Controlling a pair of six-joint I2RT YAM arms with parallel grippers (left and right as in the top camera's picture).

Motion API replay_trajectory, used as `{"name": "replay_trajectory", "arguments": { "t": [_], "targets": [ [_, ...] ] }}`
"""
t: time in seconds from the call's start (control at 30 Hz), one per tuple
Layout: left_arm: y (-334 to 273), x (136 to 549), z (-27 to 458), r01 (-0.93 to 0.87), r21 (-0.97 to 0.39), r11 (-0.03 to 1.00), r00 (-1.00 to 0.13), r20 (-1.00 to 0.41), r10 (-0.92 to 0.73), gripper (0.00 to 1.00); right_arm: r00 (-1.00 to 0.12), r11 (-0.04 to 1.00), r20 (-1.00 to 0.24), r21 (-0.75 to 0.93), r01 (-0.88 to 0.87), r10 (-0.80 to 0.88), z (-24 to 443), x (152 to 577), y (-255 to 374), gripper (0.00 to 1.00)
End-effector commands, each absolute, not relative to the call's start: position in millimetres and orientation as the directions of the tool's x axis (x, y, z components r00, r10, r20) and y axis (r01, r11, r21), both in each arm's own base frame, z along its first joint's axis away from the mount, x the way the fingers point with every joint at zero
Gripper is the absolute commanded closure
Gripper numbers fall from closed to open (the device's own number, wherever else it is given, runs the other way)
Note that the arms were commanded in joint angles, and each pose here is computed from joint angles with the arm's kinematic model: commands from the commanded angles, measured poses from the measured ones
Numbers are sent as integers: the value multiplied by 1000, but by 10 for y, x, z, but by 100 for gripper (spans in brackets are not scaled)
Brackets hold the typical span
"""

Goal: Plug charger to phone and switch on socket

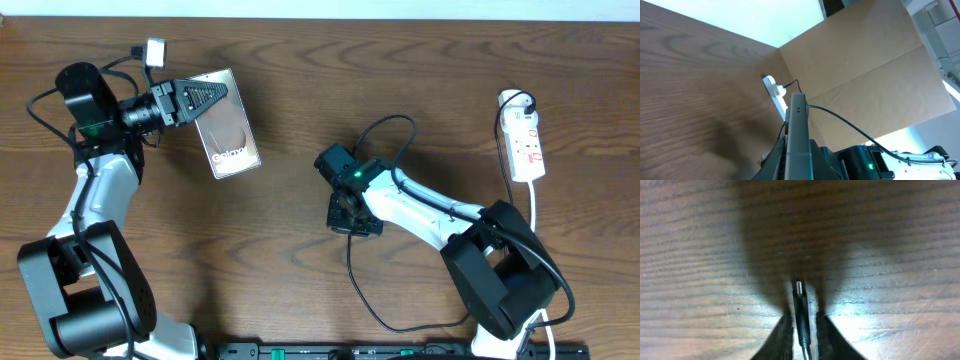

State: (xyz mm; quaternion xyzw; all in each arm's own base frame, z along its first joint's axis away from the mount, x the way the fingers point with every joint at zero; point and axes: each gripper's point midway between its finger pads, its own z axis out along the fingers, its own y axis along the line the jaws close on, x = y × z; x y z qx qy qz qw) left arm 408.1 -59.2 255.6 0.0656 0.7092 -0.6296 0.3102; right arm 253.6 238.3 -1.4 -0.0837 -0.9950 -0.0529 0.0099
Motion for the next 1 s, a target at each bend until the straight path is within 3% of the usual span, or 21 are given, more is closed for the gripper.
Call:
{"name": "replay_trajectory", "arguments": {
  "t": [0.0,0.1,0.5,0.6,0.67,0.77,0.87,0.97],
  "targets": [
    [-624,4012,2619,522,-832,190,-787,-555,-270,93,-986,984,35,78,162,160,-97,2508,2349,92],
    [-624,4012,2619,522,-832,190,-787,-555,-270,93,-986,984,35,78,162,160,-97,2508,2349,98],
    [-624,4012,2619,522,-832,190,-787,-555,-270,93,-989,987,40,72,147,144,-98,2490,2336,99],
    [-624,4011,2620,522,-832,190,-787,-555,-270,93,-994,991,73,109,84,76,-89,2429,2398,99],
    [-624,4012,2619,522,-832,190,-787,-555,-270,92,-993,972,87,228,-54,-75,-50,2389,2604,99],
    [-624,4012,2619,522,-831,190,-786,-555,-270,93,-942,841,41,465,-277,-333,104,2285,2997,99],
    [-624,4012,2620,522,-831,190,-786,-556,-270,92,-834,572,-85,690,-444,-545,396,2079,3345,99],
    [-624,4012,2620,525,-829,191,-784,-559,-270,92,-733,283,-247,808,-517,-634,719,1903,3547,99]
  ]
}}
